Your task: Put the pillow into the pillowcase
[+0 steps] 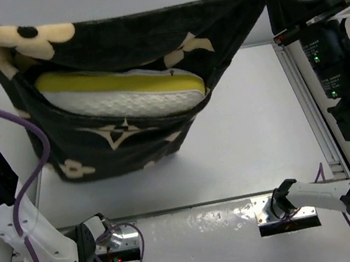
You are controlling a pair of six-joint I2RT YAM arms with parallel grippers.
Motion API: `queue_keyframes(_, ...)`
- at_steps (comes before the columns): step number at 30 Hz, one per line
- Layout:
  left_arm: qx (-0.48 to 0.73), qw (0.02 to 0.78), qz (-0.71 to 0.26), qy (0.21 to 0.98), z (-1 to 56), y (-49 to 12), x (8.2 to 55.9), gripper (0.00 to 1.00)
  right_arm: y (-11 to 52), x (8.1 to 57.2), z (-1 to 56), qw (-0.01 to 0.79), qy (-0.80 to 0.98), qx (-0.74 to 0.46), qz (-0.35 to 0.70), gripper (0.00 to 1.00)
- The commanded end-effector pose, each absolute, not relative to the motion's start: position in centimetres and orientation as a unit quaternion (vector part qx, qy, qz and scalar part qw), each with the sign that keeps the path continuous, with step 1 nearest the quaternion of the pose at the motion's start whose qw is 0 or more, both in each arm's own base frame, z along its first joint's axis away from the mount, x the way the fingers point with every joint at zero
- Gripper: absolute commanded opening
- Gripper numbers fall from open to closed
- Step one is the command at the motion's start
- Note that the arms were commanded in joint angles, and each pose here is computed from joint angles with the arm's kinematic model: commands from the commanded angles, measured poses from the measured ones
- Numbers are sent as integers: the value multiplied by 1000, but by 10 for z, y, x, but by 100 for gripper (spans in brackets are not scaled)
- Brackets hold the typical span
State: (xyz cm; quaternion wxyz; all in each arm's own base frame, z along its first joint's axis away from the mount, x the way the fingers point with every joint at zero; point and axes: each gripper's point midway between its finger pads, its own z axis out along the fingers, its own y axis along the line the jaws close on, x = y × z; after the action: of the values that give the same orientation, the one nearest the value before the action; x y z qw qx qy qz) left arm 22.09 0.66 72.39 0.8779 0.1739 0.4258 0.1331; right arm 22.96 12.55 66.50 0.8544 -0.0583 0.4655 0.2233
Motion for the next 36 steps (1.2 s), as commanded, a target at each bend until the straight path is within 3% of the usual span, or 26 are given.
queue_keyframes(1,184,867,98,452,695,18,266,0,107,237,671,873,458,-38,162,0)
queue_keyframes(3,172,839,66,512,655,31,309,0,115,268,646,859,500,-66,88,0)
queue_keyframes(4,156,801,42,576,614,45,349,0,118,278,639,852,513,-73,68,0)
queue_keyframes(7,169,763,70,620,593,52,384,0,136,300,645,841,530,-86,63,0)
queue_keyframes(10,158,818,97,544,660,48,359,0,128,273,716,881,457,-64,108,0)
queue_keyframes(12,150,849,119,493,693,49,339,0,123,266,733,895,429,-52,114,0)
queue_keyframes(24,150,906,170,358,751,27,236,0,72,186,747,919,363,-29,153,0)
queue_keyframes(27,174,892,144,392,730,23,254,0,87,206,715,902,405,-47,144,0)
queue_keyframes(32,166,801,59,572,608,45,355,0,146,283,604,821,548,-107,119,0)
queue_keyframes(34,157,780,73,602,586,58,376,0,159,314,578,795,588,-123,88,0)
queue_keyframes(36,151,783,90,597,596,63,374,0,155,320,597,801,582,-108,90,0)
